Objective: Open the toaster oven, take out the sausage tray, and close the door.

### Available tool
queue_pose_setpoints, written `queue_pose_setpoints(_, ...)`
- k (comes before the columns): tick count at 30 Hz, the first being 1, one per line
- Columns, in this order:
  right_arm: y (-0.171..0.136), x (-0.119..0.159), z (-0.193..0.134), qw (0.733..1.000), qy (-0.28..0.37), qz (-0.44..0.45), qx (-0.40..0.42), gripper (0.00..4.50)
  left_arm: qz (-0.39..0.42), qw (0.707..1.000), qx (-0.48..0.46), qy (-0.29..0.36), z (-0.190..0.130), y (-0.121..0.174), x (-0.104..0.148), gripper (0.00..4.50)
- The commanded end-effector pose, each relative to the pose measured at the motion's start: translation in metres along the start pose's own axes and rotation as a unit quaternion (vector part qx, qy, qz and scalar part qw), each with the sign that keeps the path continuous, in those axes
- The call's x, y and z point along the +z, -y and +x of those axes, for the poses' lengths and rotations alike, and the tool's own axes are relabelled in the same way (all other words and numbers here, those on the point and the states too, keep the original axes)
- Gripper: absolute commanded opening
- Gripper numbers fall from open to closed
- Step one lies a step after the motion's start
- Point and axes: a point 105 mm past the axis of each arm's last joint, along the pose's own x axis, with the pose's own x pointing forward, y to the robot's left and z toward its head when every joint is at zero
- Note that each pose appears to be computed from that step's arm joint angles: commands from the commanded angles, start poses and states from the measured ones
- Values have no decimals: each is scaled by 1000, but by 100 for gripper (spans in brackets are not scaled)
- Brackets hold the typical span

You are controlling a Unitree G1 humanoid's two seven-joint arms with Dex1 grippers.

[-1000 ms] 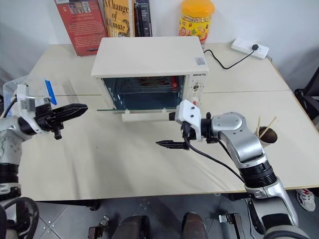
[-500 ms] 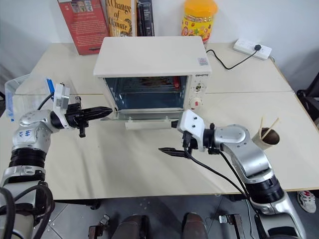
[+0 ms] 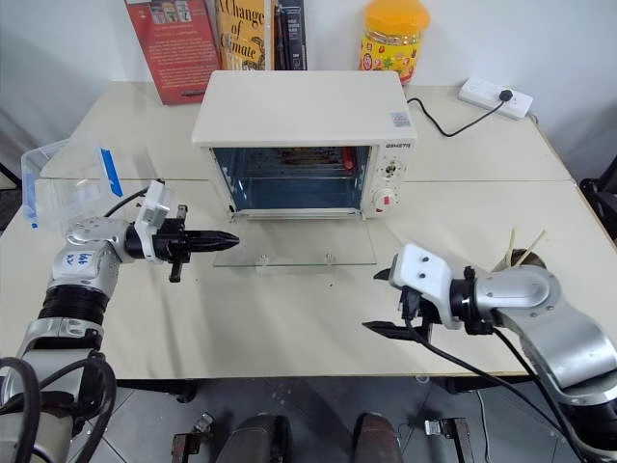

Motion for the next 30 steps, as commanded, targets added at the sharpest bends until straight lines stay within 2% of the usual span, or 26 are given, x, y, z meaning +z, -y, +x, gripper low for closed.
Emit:
queue_pose_setpoints(1, 20, 36, -2, 997, 48, -47, -49, 450, 21, 999, -7, -37, -1, 4, -8, 2)
queue_pose_setpoints(3, 27, 58, 11, 992, 82, -78, -61, 450, 23, 998, -7, -50, -2, 5, -13, 2)
queue_pose_setpoints(6, 35, 72, 32, 989, 96, -91, -67, 450, 33, 997, 15, -73, -2, 0, -18, 2)
queue_pose_setpoints(12, 59, 85, 94, 978, 69, -165, -106, 450, 69, 995, 78, -8, 1, -6, -6, 2)
queue_pose_setpoints(16, 80, 87, 119, 963, 42, -213, -160, 450, 38, 992, 105, 51, -2, -2, 5, 86)
queue_pose_setpoints(19, 91, 97, 135, 947, 45, -255, -192, 450, 38, 980, 139, 138, -14, 7, 21, 183)
queue_pose_setpoints(25, 107, 111, 148, 928, 63, -285, -230, 450, 20, 964, 177, 198, -28, 26, 29, 375)
queue_pose_setpoints(28, 113, 112, 155, 923, 61, -294, -241, 450, 14, 959, 189, 210, -30, 30, 31, 448)
queue_pose_setpoints(30, 118, 111, 163, 919, 53, -298, -251, 450, 10, 958, 193, 213, -30, 32, 31, 448)
